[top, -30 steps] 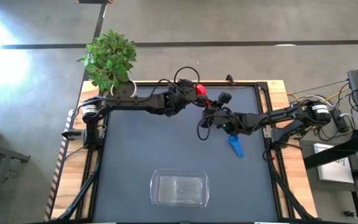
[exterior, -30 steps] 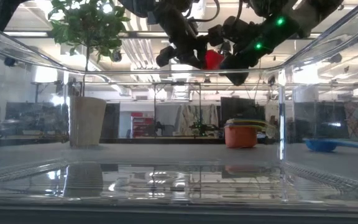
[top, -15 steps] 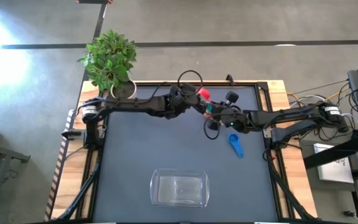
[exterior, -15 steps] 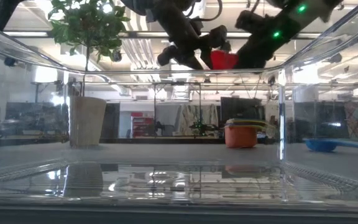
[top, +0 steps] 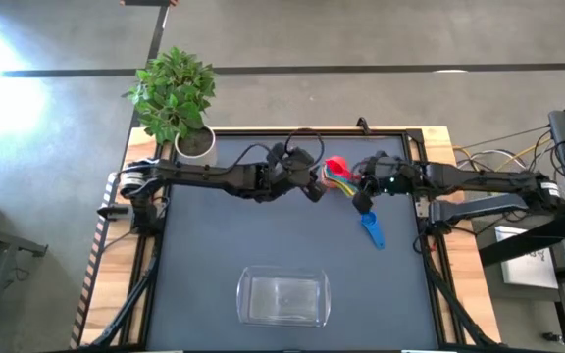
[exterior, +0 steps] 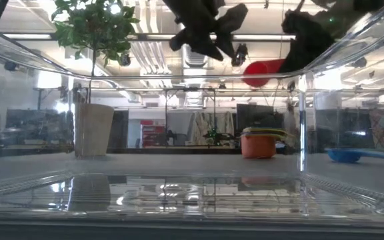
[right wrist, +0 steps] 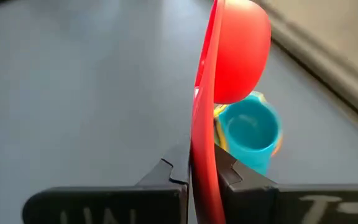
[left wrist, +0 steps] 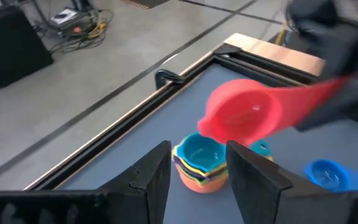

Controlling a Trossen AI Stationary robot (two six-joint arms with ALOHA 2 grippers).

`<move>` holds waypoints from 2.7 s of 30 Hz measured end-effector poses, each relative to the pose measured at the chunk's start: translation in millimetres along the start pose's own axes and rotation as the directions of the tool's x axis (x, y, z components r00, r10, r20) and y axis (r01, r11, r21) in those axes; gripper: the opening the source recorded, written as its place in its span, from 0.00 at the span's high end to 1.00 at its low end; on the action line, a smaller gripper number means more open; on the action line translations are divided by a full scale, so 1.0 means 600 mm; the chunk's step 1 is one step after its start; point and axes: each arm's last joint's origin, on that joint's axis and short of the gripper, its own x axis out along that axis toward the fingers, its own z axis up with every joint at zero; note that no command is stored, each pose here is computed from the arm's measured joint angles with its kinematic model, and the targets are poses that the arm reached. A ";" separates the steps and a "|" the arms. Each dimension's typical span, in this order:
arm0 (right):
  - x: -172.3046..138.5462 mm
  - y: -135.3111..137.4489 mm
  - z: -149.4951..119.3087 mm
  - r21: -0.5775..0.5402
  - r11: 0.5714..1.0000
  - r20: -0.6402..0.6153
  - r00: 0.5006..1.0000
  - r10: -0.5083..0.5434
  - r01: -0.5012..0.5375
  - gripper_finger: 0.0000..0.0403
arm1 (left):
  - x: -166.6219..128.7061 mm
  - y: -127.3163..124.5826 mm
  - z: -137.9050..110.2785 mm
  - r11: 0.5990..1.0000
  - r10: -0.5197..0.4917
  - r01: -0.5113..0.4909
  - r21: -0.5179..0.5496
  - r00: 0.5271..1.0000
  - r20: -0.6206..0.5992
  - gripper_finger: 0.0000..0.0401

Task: Nest measuring cups in basket
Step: Stack the red measuring cup on top of the light blue measuring cup, then stack the blue measuring cup on top of the red measuring cup

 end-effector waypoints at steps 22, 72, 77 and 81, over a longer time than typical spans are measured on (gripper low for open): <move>0.076 -0.146 -0.075 0.476 0.827 0.062 0.950 0.307 -0.299 0.98 | -0.088 0.015 -0.078 0.969 -0.230 0.247 -0.028 0.931 0.282 0.66; 0.016 -0.079 -0.055 0.167 0.984 -0.490 0.871 0.026 0.065 0.44 | -0.167 0.036 -0.147 0.916 -0.385 0.399 0.045 0.843 0.376 0.66; 0.030 -0.064 -0.096 0.229 0.963 -0.631 0.775 0.035 0.143 0.45 | -0.202 0.058 -0.166 0.894 -0.409 0.448 0.028 0.788 0.460 0.66; 0.038 -0.065 -0.125 0.221 0.958 -0.705 0.709 0.026 0.185 0.45 | -0.214 0.074 -0.191 0.881 -0.422 0.472 0.014 0.772 0.475 0.66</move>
